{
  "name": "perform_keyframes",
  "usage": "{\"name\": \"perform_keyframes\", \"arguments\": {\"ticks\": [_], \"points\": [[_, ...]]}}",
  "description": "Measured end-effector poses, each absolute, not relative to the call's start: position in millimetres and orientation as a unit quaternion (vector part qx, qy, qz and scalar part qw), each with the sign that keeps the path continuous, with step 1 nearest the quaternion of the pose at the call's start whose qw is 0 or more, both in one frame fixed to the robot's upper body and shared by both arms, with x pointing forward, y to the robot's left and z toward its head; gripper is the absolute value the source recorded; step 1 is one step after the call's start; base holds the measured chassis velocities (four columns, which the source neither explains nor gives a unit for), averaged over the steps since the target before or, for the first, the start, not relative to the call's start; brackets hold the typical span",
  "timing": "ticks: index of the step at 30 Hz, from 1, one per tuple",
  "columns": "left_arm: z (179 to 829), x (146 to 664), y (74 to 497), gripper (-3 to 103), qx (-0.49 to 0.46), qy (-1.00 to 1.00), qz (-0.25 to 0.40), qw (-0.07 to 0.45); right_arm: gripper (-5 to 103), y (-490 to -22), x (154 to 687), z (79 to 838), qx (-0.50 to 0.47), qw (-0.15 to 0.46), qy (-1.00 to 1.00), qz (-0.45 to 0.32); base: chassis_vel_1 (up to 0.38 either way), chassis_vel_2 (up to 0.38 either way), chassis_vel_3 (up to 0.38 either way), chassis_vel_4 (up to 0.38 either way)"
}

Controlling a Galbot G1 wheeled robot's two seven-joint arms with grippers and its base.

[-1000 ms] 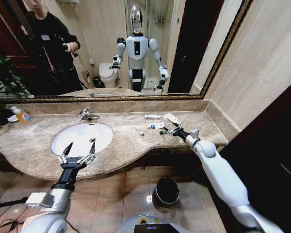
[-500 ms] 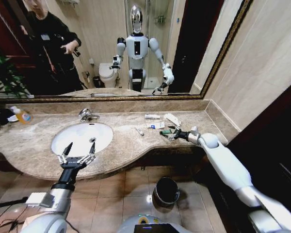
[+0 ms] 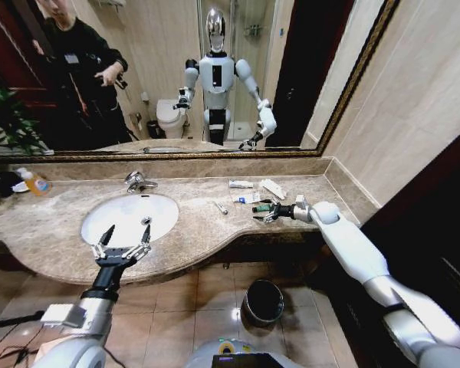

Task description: Pick up the trash from the sink and place it in the trash bin.

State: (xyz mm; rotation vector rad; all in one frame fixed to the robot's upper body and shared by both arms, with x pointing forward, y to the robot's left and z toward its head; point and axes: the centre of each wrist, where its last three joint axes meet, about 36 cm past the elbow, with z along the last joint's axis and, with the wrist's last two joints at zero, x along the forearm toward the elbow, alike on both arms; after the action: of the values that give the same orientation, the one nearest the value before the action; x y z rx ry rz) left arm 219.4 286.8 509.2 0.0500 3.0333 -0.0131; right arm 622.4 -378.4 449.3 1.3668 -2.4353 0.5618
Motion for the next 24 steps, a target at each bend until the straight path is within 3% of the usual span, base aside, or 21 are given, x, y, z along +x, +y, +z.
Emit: {"name": "perform_keyframes", "arguments": {"ticks": [3, 8, 10, 13, 16, 20, 24], "points": [[509, 219, 287, 100, 0.016, 0.998, -0.004, 0.054, 84, -380, 625, 449, 0.472, 0.15, -0.846, 0.195, 0.0, 0.0, 0.0, 0.0], [509, 219, 287, 100, 0.016, 0.998, -0.004, 0.054, 62, -385, 628, 449, 0.466, 0.157, -0.85, 0.187, 0.0, 0.0, 0.0, 0.0], [509, 219, 287, 100, 0.016, 0.998, -0.004, 0.054, 62, -386, 629, 448, 0.464, 0.158, -0.852, 0.184, 0.0, 0.0, 0.0, 0.0], [509, 219, 287, 100, 0.016, 0.998, -0.004, 0.054, 45, -393, 629, 447, 0.457, 0.157, -0.858, 0.173, 0.0, 0.0, 0.0, 0.0], [509, 219, 287, 100, 0.016, 0.998, -0.004, 0.054, 38, -395, 625, 443, 0.453, 0.158, -0.861, 0.168, 0.0, 0.0, 0.0, 0.0], [509, 219, 287, 100, 0.016, 0.998, -0.004, 0.054, 44, -395, 623, 440, 0.449, 0.157, -0.864, 0.166, 0.0, 0.0, 0.0, 0.0], [509, 219, 287, 100, 0.016, 0.998, -0.004, 0.054, 31, -393, 621, 437, 0.434, 0.152, -0.873, 0.165, 0.0, 0.0, 0.0, 0.0]]}}
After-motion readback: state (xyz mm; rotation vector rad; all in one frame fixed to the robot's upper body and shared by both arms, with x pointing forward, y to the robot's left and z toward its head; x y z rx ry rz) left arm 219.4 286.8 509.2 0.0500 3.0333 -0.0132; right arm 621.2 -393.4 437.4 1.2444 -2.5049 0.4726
